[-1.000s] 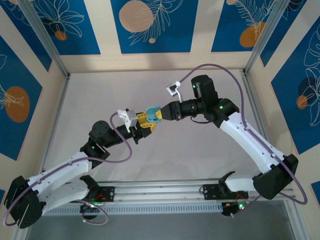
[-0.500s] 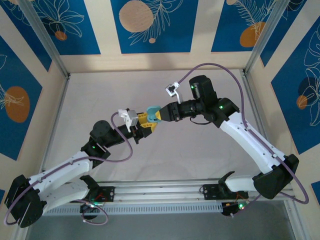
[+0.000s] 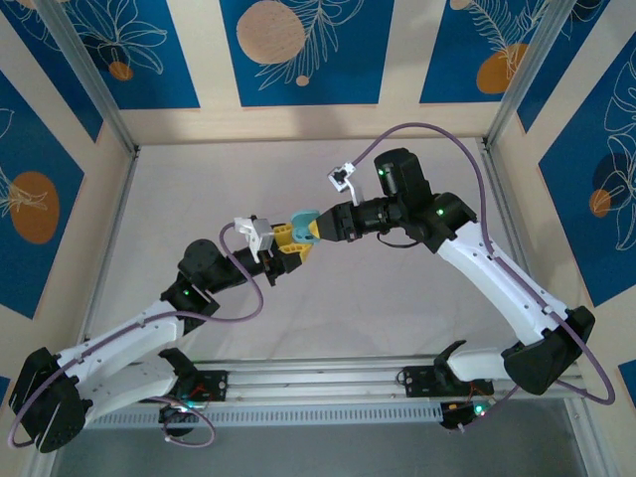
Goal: Insert the wireless bluetooth earbuds into the charging case
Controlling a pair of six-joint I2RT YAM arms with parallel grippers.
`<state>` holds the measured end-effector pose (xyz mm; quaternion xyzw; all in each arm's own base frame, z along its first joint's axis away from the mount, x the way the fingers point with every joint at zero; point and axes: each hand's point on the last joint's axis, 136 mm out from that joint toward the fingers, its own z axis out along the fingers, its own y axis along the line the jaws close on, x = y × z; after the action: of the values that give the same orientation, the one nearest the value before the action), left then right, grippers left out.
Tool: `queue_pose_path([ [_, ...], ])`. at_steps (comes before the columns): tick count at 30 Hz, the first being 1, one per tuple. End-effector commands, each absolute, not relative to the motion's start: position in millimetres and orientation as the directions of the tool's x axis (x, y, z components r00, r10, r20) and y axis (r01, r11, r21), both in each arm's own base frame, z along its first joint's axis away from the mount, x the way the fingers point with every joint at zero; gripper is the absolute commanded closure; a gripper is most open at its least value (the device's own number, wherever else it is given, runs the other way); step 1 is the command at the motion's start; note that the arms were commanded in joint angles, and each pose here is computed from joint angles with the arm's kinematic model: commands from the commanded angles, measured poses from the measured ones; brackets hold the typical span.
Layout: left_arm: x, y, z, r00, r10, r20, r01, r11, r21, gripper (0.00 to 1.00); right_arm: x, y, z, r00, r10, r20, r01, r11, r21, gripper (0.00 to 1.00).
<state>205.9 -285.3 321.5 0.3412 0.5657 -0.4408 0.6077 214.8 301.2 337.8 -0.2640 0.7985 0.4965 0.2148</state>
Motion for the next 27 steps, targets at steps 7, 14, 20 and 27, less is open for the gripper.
queue_pose_path([
  [7, 194, -283, 353, 0.052, -0.230, -0.972, 0.941, 0.336, -0.029, 0.74, 217, 300, 333, -0.758, -0.235, -0.609, -0.645, 0.409, 0.645, 0.69],
  [14, 194, -283, 353, 0.052, -0.231, -0.972, 0.941, 0.336, -0.029, 0.74, 219, 297, 336, -0.753, -0.225, -0.618, -0.646, 0.429, 0.631, 0.66],
  [20, 194, -283, 353, 0.051, -0.229, -0.972, 0.941, 0.337, -0.030, 0.74, 219, 295, 336, -0.754, -0.225, -0.617, -0.644, 0.440, 0.626, 0.65],
  [27, 195, -282, 353, 0.052, -0.231, -0.972, 0.939, 0.342, -0.031, 0.74, 220, 293, 337, -0.752, -0.221, -0.621, -0.643, 0.452, 0.618, 0.64],
])
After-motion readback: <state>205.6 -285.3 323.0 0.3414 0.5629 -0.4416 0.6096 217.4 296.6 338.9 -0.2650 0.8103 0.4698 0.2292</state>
